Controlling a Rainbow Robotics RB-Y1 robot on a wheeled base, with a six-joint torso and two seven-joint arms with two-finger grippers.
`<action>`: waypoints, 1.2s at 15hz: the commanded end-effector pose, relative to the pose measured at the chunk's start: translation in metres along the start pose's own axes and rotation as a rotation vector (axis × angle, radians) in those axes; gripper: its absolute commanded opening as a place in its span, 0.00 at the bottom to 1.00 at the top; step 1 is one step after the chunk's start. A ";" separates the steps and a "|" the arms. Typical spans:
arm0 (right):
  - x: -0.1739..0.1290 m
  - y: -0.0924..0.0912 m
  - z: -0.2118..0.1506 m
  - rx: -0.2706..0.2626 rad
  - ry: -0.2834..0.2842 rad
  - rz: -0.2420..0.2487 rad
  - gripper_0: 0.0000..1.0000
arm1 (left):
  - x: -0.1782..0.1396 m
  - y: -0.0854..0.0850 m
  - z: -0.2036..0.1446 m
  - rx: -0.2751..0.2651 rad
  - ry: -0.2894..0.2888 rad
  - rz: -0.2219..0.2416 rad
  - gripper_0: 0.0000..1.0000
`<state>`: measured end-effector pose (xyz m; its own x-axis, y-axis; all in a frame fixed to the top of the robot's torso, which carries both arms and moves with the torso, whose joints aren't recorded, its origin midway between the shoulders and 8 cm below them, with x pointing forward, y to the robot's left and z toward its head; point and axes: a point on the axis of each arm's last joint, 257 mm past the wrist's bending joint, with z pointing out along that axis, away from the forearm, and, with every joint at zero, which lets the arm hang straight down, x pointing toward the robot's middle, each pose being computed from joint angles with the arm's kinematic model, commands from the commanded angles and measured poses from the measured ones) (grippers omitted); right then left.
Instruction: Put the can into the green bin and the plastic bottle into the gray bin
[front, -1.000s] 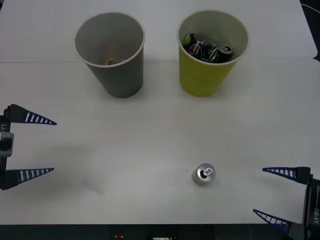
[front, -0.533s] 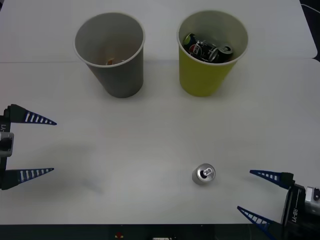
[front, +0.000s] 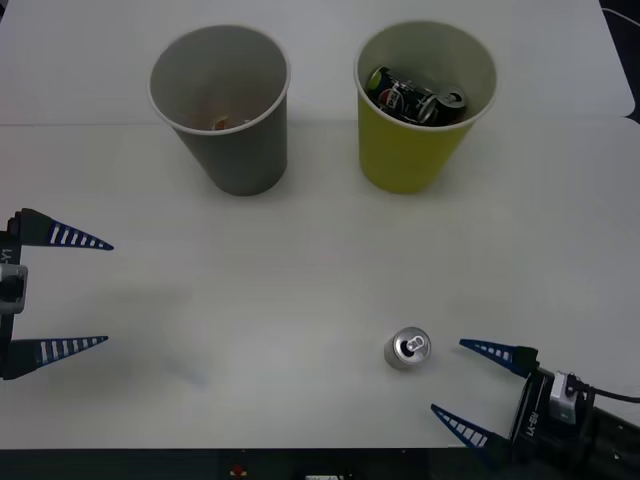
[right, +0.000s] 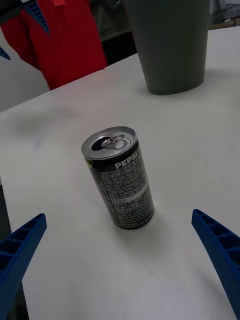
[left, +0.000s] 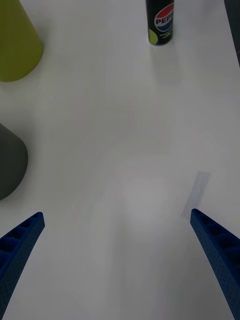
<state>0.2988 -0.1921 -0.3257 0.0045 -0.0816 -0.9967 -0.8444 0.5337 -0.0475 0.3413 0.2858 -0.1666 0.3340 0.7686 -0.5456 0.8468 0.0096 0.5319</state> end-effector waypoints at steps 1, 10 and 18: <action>0.010 0.005 0.016 -0.012 -0.005 -0.011 1.00 | 0.000 0.000 0.000 0.000 0.000 0.000 1.00; 0.017 0.005 0.058 -0.043 -0.018 -0.127 1.00 | 0.000 0.000 0.000 0.000 0.000 0.000 1.00; 0.007 0.002 0.089 -0.031 -0.047 -0.176 1.00 | 0.000 0.000 0.000 0.000 0.000 0.000 1.00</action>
<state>0.3440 -0.1191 -0.3402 0.1724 -0.1330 -0.9760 -0.8450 0.4892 -0.2159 0.3413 0.2858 -0.1666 0.3340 0.7686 -0.5456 0.8468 0.0096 0.5319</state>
